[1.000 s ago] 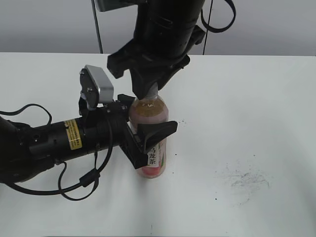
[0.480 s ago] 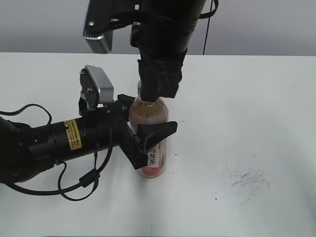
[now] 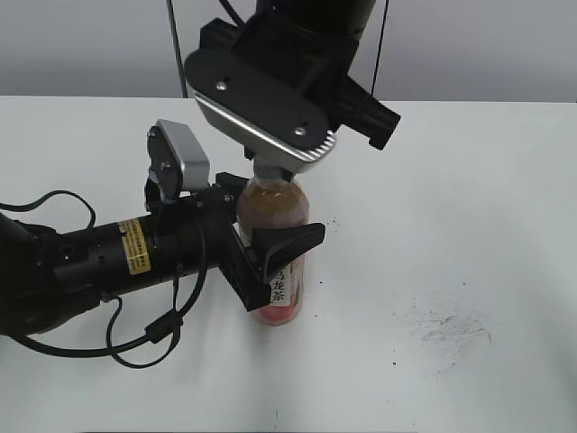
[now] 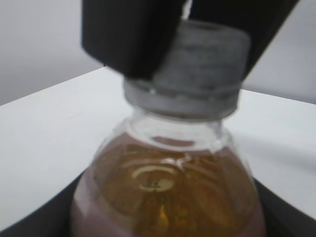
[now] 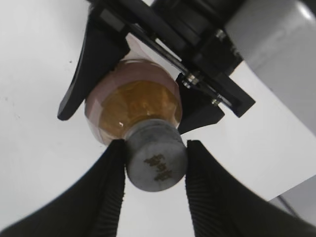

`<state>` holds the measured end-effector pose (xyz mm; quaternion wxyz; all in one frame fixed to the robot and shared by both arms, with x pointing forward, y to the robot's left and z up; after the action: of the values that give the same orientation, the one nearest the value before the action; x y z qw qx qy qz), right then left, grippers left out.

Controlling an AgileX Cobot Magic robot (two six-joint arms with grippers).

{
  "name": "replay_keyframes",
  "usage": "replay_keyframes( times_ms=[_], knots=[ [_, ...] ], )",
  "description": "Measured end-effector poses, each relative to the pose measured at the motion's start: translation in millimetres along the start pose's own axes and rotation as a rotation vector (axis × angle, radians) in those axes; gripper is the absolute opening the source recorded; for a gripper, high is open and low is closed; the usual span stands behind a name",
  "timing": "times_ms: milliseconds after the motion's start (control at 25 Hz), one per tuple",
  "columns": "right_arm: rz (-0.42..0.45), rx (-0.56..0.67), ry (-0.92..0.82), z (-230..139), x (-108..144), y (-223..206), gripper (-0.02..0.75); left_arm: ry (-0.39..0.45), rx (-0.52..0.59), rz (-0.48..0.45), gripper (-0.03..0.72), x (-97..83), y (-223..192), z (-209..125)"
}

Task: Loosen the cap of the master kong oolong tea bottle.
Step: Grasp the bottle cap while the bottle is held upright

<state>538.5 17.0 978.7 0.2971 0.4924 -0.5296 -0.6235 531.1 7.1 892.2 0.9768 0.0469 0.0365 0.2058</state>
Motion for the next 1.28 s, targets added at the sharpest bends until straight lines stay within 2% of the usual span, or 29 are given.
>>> replay_keyframes(
  times_ms=[120,280,400,480,560,600,640,880,1040,1280],
  knots=[
    [-0.007,-0.006,0.148,1.1,-1.2,0.0,0.281,0.0,0.0,0.0,0.445,0.1,0.0,0.0],
    [-0.008,-0.006,0.137,1.2,-1.5,0.0,0.281,0.0,0.0,0.0,0.445,0.1,0.0,0.0],
    [-0.004,-0.006,-0.109,1.1,-0.8,0.0,0.291,0.0,0.001,0.001,0.445,0.1,0.0,-0.1],
    [-0.003,-0.008,-0.341,1.4,-0.9,0.0,0.384,0.003,0.0,0.002,0.445,0.5,0.0,0.0],
    [0.0,-0.004,-0.559,0.7,-0.3,-0.7,0.545,0.007,0.0,0.004,0.445,0.9,0.0,0.1],
    [0.001,0.003,-0.64,-0.5,0.3,-0.7,0.6,0.007,0.0,0.004,0.445,0.9,0.0,0.1],
    [0.002,0.012,-0.693,-2.0,1.0,-0.7,0.621,0.008,-0.001,0.005,0.445,1.0,0.0,0.1],
    [0.0,0.014,-1.034,-2.4,1.2,-0.7,0.552,0.008,-0.001,0.005,0.445,1.0,0.0,0.1],
    [-0.002,0.015,-1.462,-2.3,1.4,-0.7,0.543,0.008,0.0,0.004,0.445,0.8,0.0,0.1],
    [0.011,-0.015,-1.944,2.7,-1.0,-0.6,0.512,0.007,0.0,0.003,0.445,0.6,0.0,0.0]
  ],
)
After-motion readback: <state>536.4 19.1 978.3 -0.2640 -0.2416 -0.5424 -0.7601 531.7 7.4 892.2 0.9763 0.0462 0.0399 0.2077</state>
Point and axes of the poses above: a point on each arm's last joint axis where the gripper is mounted, y pointing back along that axis away from the gripper, x along the wrist's bending axis when the last joint is at zero, z = x × y, the point moved 10 cm from there along -y, pointing out along that axis toward the gripper
